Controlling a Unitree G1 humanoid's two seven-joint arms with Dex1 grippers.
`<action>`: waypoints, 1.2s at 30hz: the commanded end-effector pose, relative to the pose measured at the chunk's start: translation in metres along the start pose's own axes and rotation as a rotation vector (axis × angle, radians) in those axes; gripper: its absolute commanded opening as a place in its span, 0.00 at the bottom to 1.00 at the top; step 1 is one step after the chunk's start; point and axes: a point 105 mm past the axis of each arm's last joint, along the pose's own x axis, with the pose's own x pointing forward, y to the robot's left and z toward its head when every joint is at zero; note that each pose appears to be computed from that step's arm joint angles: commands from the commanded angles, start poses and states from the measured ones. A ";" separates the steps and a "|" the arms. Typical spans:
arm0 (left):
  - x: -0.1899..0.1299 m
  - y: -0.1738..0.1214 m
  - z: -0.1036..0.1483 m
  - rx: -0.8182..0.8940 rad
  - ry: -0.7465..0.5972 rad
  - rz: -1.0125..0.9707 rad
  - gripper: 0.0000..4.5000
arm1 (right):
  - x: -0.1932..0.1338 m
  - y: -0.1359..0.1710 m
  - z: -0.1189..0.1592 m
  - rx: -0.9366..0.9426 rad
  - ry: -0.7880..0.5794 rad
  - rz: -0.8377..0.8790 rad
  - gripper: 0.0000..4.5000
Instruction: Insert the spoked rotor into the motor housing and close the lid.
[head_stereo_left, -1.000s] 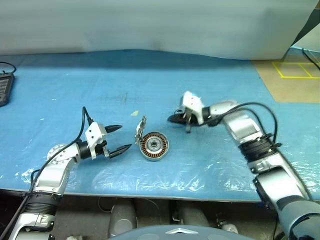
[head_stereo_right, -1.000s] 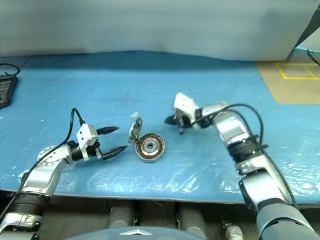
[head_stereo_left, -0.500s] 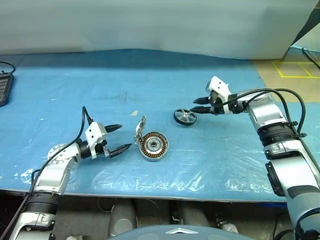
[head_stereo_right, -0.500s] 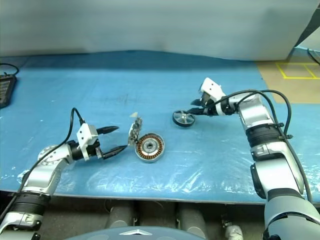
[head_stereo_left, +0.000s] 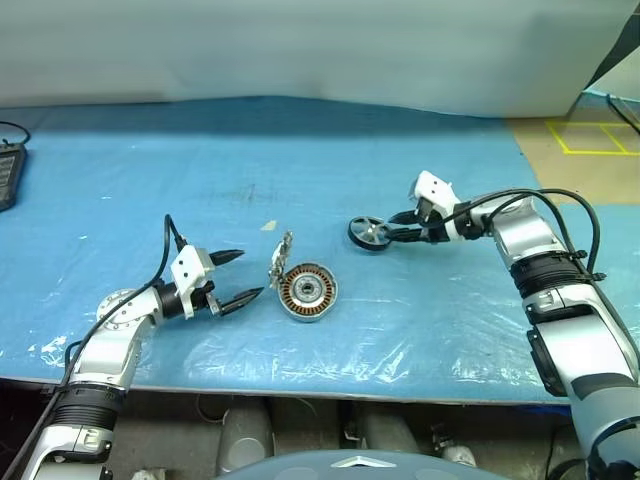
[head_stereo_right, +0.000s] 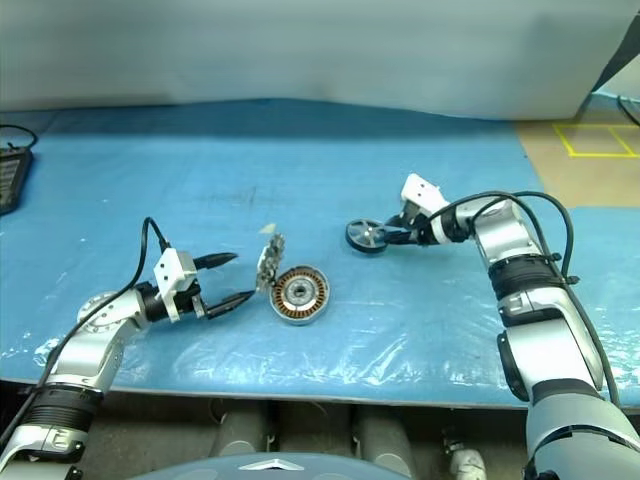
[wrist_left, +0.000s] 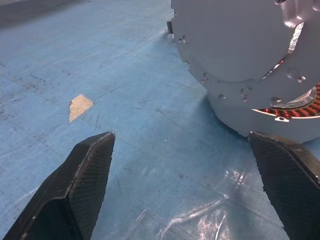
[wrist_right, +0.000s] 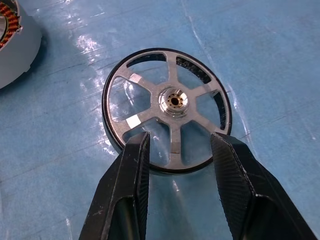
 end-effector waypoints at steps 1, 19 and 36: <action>-0.002 0.004 0.005 0.028 -0.012 0.016 1.00 | 0.004 0.003 0.003 -0.021 -0.006 0.007 0.43; -0.004 0.006 0.004 0.035 -0.002 0.022 1.00 | 0.012 0.011 -0.004 0.013 0.002 0.023 0.00; -0.003 0.005 0.012 0.002 -0.047 -0.004 1.00 | -0.016 0.070 0.042 -0.029 -0.398 0.320 0.00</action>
